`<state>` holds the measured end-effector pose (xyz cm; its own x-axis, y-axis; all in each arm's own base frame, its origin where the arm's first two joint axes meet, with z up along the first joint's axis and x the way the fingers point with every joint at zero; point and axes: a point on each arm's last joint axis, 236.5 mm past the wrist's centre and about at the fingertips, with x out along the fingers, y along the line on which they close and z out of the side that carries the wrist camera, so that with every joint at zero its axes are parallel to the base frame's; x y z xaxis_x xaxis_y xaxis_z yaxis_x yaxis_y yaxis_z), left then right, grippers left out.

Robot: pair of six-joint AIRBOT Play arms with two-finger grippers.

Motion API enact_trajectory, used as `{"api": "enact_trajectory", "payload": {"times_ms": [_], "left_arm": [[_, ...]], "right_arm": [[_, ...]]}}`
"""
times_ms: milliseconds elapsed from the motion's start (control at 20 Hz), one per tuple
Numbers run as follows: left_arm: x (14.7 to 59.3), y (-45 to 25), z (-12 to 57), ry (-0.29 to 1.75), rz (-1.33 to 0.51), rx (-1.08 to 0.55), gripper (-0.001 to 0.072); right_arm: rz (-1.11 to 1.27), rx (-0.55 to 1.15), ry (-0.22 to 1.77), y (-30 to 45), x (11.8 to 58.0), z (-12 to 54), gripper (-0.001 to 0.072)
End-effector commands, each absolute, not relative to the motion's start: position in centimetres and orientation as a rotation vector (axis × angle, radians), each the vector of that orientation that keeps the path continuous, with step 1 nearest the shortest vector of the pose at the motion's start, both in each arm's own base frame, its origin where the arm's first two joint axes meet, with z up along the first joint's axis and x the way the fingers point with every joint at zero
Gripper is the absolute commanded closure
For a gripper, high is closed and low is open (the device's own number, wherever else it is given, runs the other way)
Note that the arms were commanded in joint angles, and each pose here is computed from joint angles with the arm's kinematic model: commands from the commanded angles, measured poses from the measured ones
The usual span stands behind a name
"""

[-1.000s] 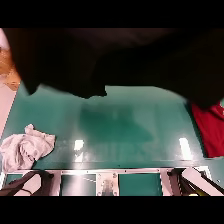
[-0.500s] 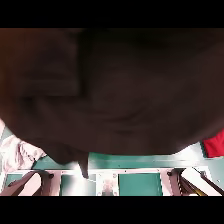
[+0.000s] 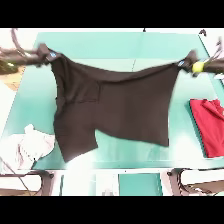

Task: Fold the shirts.

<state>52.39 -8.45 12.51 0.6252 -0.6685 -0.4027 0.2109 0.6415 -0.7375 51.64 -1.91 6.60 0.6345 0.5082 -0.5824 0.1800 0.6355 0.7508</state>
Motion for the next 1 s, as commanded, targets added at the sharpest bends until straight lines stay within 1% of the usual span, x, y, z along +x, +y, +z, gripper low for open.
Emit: {"api": "enact_trajectory", "payload": {"times_ms": [0,50,150,300,450,550,600,750,950], "left_arm": [[56.5,-7.6,2.5,0.831,-0.447,-0.81,0.0687],[57.3,-7.6,1.7,0.836,-0.444,-0.827,0.0687],[59.0,-7.2,1.4,0.831,-0.43,-0.871,0.0687],[61.5,-5.2,4.1,0.746,-0.392,-0.888,0.0687],[62.7,-2.3,7.2,0.676,-0.364,-0.913,0.0687],[62.5,-1.3,7.6,0.678,-0.358,-0.931,0.0688],[62.1,-1.2,7.0,0.703,-0.357,-0.908,0.0687],[60.6,-1.1,4.4,0.812,-0.334,-0.815,0.0687],[57.7,-0.1,0.7,0.977,-0.299,-0.666,0.0687]], "right_arm": [[0.143,0.973,1.07,-1.7,52.7,-5.5,0.0694],[0.146,1.002,1.07,-1.8,53.5,-6.3,0.0694],[0.156,0.998,1.043,-2.3,55.3,-6.3,0.0695],[0.17,0.972,0.957,-3.6,58.2,-3.2,0.0694],[0.187,0.953,0.891,-5.0,59.5,0.3,0.0695],[0.209,0.947,0.893,-5.5,59.2,1.4,0.0695],[0.219,0.948,0.908,-5.4,58.8,1.3,0.0695],[0.236,0.899,1.003,-5.0,56.9,0.0,0.0695],[0.302,0.851,1.195,-3.1,52.9,-1.8,0.0696]]}}
